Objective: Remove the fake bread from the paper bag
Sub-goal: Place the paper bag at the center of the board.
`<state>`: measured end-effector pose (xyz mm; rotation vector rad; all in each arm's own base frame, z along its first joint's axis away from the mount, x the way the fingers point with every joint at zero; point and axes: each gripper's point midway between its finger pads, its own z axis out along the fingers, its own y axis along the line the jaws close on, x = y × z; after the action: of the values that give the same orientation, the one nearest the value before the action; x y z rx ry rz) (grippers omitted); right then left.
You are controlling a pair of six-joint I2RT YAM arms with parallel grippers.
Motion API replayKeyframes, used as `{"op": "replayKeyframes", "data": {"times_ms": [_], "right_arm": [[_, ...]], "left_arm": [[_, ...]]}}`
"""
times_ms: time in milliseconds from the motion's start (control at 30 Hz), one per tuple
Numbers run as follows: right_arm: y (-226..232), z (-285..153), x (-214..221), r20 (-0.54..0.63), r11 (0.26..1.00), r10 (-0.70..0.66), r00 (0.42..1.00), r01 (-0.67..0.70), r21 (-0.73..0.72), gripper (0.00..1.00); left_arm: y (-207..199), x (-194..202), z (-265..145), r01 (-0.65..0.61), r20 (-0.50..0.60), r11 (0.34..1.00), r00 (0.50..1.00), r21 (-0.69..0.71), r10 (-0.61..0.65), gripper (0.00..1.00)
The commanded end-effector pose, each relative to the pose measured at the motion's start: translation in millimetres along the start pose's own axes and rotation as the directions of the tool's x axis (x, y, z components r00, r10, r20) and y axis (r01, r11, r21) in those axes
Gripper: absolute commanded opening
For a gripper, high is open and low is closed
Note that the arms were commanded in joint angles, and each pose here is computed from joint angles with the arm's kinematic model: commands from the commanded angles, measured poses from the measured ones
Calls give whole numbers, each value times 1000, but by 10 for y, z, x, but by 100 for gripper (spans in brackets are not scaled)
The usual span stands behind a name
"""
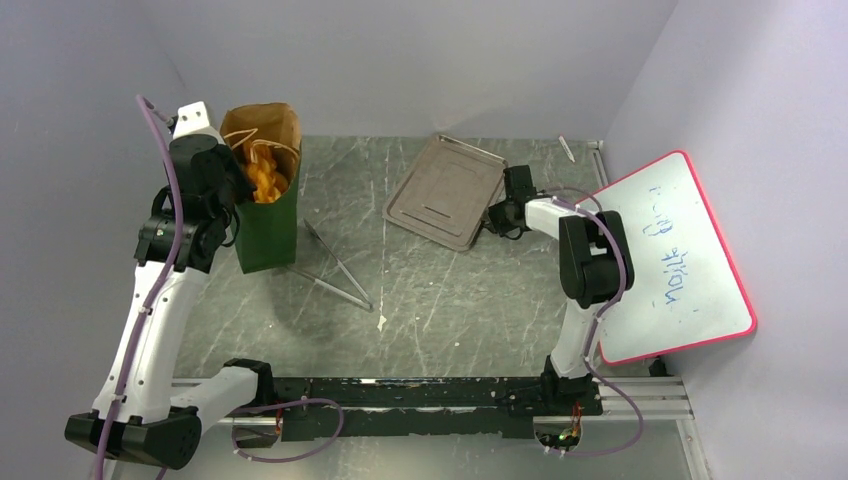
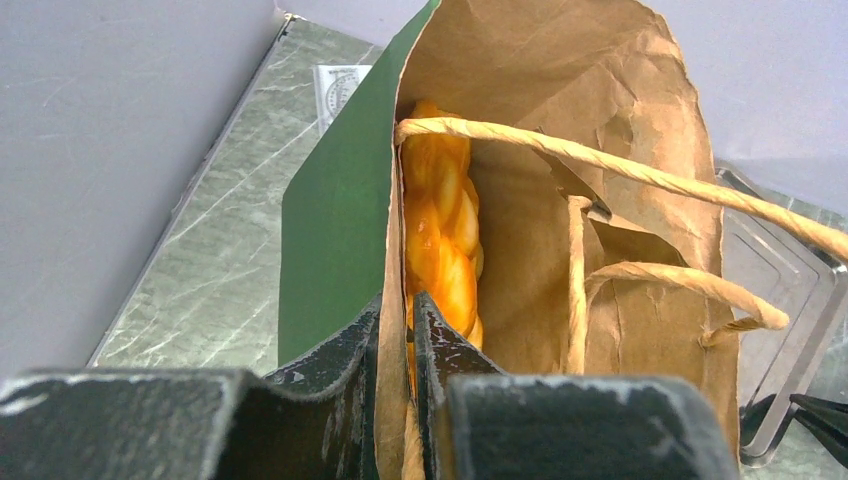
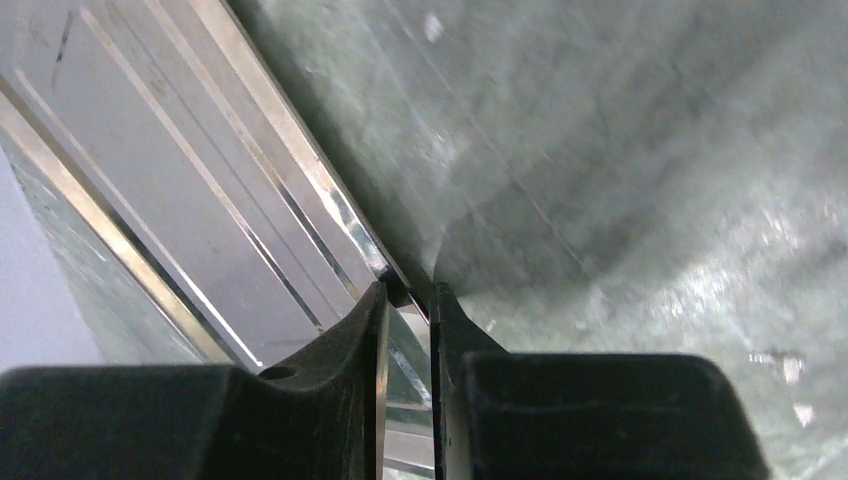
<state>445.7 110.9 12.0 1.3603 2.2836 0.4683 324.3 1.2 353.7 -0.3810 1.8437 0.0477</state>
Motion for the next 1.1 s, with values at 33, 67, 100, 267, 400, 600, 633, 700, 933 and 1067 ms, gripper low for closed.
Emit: {"op": "replayKeyframes", "data": {"times_ms": [33,67,100,267,400,600,633,700,933,1067], "right_arm": [[-760,-9,201,50,939,185,981,-192,286,0],[-750,-31,191,64,935,196,979,-206,289,0],[-750,-56,186,78,930,205,976,-219,296,0],[-733,-168,231,150,905,277,949,-310,292,0],[-714,-172,396,126,894,311,942,-335,296,0],[-417,-261,343,192,952,129,973,-176,251,0],[-302,-300,280,209,965,84,974,-132,227,2],[-115,-388,179,242,980,-8,970,-41,194,12],[314,-595,99,282,924,-379,881,342,171,43],[591,-676,297,281,828,-551,786,556,70,51]], "left_arm": [[-1,-281,-146,47,95,999,994,11,-48,7],[1,-268,-149,48,92,999,995,12,-49,7],[2,-258,-151,49,90,999,995,12,-50,7],[13,-222,-146,57,78,998,995,5,-57,7],[43,-178,-142,53,69,999,996,-9,-53,7],[128,-130,-159,52,70,998,996,-44,-48,7],[157,-136,-167,53,76,997,996,-58,-48,7],[196,-140,-181,54,82,996,996,-76,-48,7],[206,-147,-185,99,95,992,991,-84,-91,7],[210,-165,-198,111,101,990,990,-85,-102,7]]}}
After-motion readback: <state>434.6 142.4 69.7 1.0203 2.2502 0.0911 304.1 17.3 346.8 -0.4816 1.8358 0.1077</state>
